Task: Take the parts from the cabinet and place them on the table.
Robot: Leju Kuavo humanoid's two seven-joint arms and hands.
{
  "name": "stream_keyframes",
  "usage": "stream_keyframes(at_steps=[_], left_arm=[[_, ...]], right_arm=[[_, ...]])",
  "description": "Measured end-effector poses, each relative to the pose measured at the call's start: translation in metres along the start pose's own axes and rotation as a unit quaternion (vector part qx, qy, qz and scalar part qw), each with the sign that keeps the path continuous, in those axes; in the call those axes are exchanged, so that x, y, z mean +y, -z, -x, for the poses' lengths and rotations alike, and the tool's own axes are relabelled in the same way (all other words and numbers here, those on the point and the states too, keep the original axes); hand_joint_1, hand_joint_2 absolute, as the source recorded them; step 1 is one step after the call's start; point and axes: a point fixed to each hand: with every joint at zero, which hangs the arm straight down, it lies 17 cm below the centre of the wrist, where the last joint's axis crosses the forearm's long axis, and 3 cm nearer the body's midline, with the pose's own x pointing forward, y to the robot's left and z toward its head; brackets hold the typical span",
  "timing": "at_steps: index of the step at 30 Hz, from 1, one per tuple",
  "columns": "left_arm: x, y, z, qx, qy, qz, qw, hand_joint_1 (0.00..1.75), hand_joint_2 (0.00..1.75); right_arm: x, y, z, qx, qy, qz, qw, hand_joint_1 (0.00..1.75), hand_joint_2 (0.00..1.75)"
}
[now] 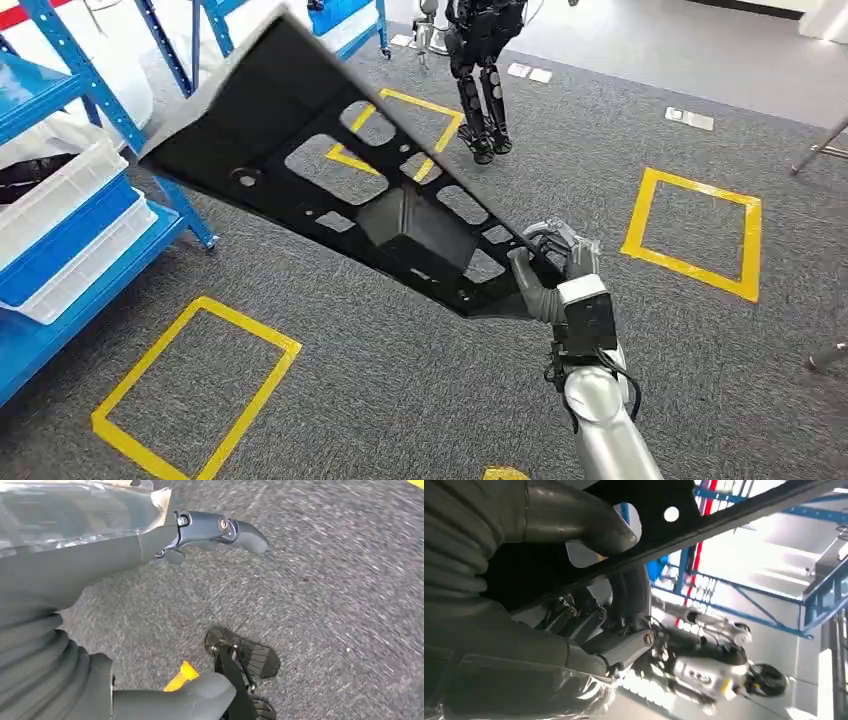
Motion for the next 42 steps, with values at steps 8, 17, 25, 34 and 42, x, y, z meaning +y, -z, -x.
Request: stream_keyframes(at_steps=[8,17,25,34,42], left_arm=[[-0.003,-0.001,-0.001,-0.002,-0.007,0.002,1.0,0.0,1.75],[-0.007,-0.002,-0.002,-0.002,-0.012,0.004,1.0,0.0,1.75],[-0.001,-0.001,0.004,0.012,-0.028,-0.01,0.999,0.0,1.75],[0.006,0.0,0.003,0.015,-0.05,-0.023,0.998,0.0,1.75],[0.007,0.001,0.002,0.012,-0.06,-0.026,0.998,0.0,1.75]], right_arm=[[-0.005,0.008,-0.001,-0.021,-0.089,0.015,0.996,1.75,1.75],[-0.036,0.026,-0.02,-0.075,-0.284,0.091,0.952,1.75,1.75],[-0.034,0.03,-0.018,-0.078,-0.302,0.095,0.945,1.75,1.75],[-0.014,0.045,-0.025,-0.104,-0.327,0.085,0.935,1.75,1.75],[-0.017,0.065,-0.058,-0.165,-0.389,0.105,0.9,1.75,1.75]])
